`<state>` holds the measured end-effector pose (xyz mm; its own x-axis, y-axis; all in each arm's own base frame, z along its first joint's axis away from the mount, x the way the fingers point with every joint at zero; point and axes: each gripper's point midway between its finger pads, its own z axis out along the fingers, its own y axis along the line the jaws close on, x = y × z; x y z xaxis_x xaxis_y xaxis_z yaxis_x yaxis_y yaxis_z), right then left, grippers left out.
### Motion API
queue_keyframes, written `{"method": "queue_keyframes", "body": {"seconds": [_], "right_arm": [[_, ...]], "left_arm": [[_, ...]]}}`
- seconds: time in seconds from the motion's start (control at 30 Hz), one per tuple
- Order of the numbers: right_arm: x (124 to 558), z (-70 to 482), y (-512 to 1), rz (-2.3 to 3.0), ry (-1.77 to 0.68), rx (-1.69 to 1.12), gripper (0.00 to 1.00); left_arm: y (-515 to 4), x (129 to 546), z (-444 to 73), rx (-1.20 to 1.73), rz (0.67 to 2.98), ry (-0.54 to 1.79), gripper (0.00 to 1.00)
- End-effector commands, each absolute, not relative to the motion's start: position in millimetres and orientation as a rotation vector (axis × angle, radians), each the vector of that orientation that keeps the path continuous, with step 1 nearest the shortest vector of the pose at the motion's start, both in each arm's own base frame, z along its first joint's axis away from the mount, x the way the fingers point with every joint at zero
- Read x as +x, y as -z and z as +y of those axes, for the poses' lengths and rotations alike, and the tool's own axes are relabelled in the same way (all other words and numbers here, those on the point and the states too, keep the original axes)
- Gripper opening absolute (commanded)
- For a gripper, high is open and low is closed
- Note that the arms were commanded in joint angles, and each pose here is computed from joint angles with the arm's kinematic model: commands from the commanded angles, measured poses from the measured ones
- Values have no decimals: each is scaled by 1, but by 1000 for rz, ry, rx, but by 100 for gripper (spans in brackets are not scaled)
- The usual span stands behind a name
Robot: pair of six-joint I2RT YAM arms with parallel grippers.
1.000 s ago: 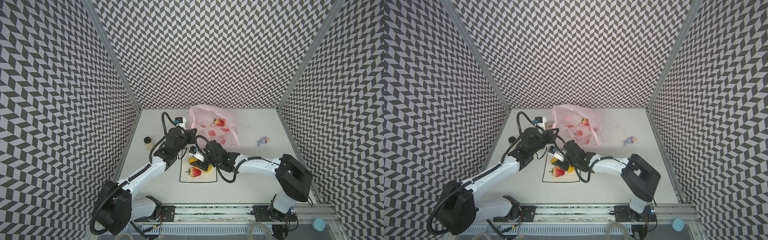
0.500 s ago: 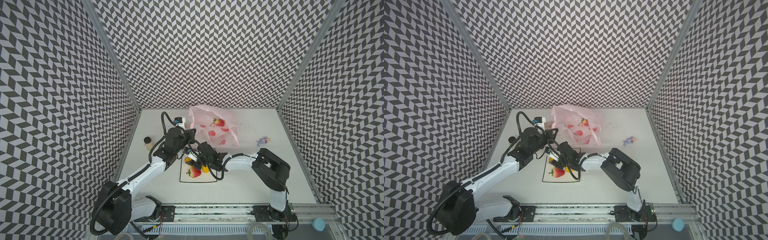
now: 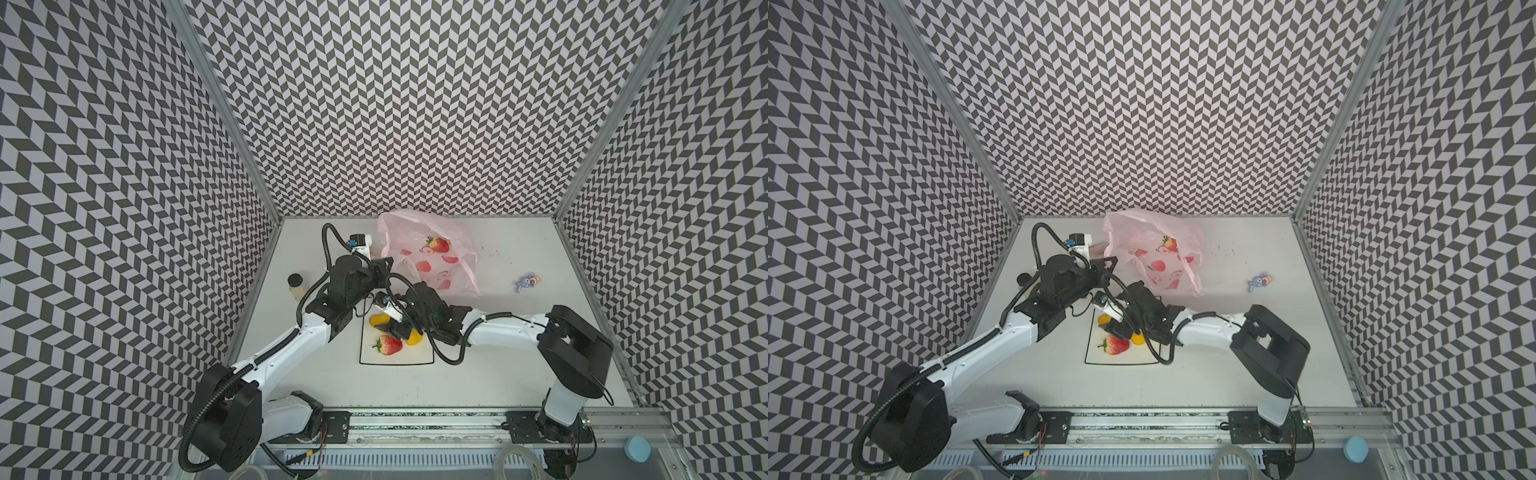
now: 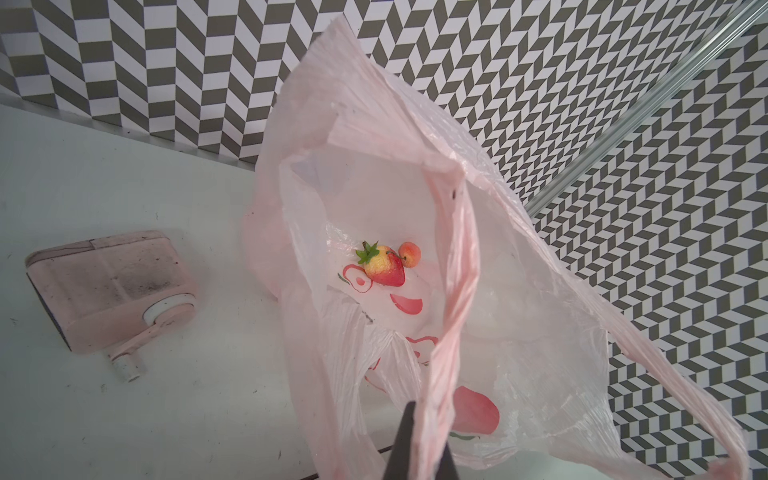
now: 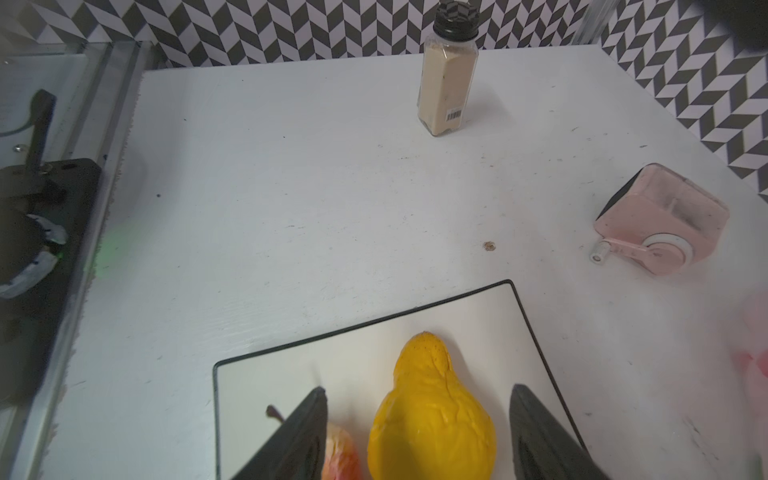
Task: Take the fake fruits out of the plastic bag
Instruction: 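Lift the yellow pear out, lower it onto the mat, open right gripper, then reach the right gripper back into the bag toward the strawberry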
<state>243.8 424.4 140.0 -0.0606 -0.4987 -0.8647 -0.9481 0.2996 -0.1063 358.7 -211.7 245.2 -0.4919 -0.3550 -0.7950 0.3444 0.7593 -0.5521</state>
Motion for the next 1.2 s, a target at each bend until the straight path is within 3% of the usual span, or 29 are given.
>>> {"method": "queue_keyframes", "body": {"seconds": [0.0,0.2,0.4,0.53,0.73,0.97,1.17], "right_arm": [[222,409,-170,1613,-651,-1324,66],[215,364,-216,1603,-624,-1141,62],[257,323,-271,1648,-629,-723,56],[296,311,-271,1768,-614,-543,51],[341,308,-250,1810,-432,-581,46],[400,296,-211,1768,14,-831,39],[441,288,-179,1721,339,-967,38]], "left_arm": [[-264,358,-212,15,1865,855,0],[-262,356,-216,27,1869,880,0],[-263,351,-223,65,1871,903,0],[-264,346,-230,100,1875,911,0],[-266,338,-238,140,1879,898,0],[-261,328,-241,151,1897,899,0],[-260,322,-243,169,1904,898,0]]}}
